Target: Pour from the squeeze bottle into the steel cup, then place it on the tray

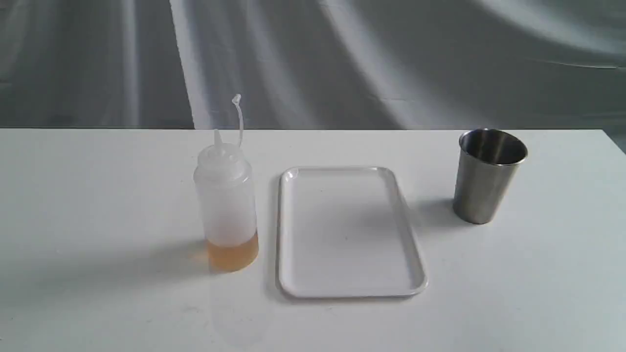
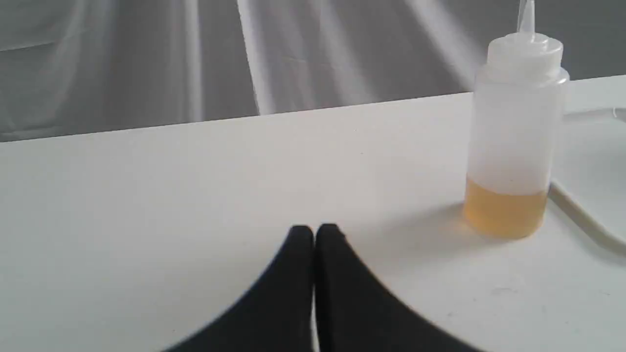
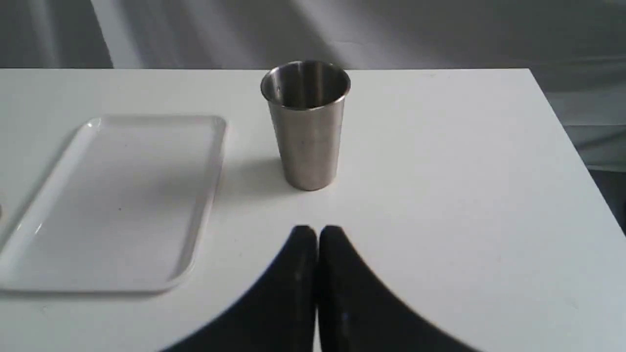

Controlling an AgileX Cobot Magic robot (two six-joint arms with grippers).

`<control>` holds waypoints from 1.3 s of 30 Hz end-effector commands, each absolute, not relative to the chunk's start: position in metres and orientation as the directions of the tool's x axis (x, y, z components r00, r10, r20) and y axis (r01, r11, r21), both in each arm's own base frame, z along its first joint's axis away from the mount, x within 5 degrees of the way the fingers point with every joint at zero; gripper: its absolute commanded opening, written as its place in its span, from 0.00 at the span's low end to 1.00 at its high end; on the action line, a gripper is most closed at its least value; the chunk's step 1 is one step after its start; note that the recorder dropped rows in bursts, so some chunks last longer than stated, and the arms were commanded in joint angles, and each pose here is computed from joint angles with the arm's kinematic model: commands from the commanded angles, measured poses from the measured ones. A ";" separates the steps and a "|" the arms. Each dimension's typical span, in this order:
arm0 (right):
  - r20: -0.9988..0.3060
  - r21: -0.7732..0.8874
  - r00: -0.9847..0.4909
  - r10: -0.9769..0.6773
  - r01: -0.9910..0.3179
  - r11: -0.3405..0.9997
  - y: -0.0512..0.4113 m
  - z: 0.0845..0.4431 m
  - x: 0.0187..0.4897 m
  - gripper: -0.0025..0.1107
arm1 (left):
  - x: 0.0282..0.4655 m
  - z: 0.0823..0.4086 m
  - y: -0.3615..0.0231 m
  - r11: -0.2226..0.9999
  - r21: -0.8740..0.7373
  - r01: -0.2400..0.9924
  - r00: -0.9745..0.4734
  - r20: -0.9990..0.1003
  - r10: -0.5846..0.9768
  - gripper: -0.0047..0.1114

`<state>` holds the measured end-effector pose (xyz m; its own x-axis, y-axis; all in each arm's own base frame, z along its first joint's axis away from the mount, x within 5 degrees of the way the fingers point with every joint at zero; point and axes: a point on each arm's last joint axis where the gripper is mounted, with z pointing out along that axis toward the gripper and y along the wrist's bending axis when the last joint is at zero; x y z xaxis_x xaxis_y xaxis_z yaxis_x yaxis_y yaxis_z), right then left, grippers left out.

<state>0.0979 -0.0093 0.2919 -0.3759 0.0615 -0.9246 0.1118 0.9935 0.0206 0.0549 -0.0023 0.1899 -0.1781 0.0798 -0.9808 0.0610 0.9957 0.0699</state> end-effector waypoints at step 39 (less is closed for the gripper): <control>-0.944 0.013 -0.270 -0.191 -0.606 0.795 0.221 0.169 0.311 0.02 | 0.055 0.189 -0.003 0.996 0.065 0.066 -0.173 -0.982 0.075 0.04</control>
